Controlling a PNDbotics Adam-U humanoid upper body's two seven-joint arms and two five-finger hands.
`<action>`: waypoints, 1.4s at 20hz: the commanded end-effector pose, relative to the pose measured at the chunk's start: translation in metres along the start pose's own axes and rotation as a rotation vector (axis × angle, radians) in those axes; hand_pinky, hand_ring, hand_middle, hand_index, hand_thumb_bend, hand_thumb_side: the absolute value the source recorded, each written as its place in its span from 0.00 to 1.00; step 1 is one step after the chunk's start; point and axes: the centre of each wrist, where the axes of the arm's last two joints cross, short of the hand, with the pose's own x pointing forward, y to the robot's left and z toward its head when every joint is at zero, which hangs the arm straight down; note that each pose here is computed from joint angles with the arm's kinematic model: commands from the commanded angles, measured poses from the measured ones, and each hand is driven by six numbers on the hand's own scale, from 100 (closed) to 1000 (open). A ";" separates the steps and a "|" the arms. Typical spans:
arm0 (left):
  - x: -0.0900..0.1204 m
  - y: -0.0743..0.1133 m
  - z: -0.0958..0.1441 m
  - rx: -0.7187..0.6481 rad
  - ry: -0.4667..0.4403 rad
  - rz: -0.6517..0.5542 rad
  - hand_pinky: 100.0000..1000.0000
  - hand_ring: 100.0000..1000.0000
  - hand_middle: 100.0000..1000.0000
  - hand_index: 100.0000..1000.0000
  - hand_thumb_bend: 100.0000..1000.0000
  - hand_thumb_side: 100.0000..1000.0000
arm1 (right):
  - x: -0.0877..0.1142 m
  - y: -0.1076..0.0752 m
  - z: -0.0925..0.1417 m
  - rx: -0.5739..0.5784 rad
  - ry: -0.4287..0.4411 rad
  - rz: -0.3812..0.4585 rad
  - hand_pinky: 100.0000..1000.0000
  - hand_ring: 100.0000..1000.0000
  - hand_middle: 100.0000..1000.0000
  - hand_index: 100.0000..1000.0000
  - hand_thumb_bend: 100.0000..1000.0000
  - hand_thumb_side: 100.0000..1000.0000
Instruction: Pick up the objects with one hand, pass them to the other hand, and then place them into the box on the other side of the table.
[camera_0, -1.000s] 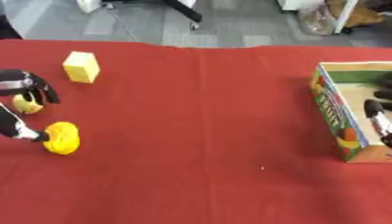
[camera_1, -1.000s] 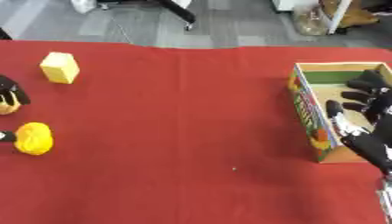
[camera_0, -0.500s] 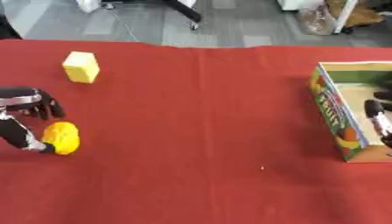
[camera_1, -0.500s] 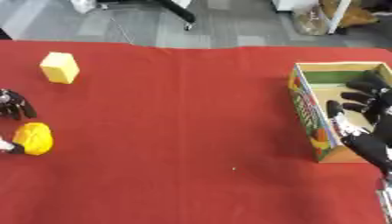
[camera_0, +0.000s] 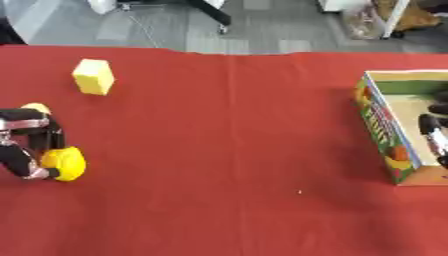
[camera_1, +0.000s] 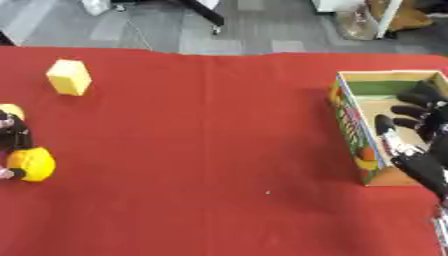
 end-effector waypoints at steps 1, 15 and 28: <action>0.000 0.015 0.014 0.117 0.005 -0.019 0.48 0.40 0.37 0.44 0.19 0.00 | 0.005 -0.006 -0.005 0.000 -0.023 0.011 0.71 0.75 0.76 0.96 0.28 0.27; 0.069 0.031 0.010 0.625 -0.467 0.465 0.45 0.33 0.32 0.40 0.27 0.00 | 0.043 -0.010 -0.047 0.187 -0.216 0.224 0.73 0.75 0.77 0.94 0.29 0.29; 0.136 0.005 -0.045 0.558 -0.736 0.780 0.48 0.33 0.33 0.41 0.27 0.00 | 0.129 0.019 -0.097 0.520 -0.658 0.569 0.76 0.73 0.73 0.90 0.27 0.29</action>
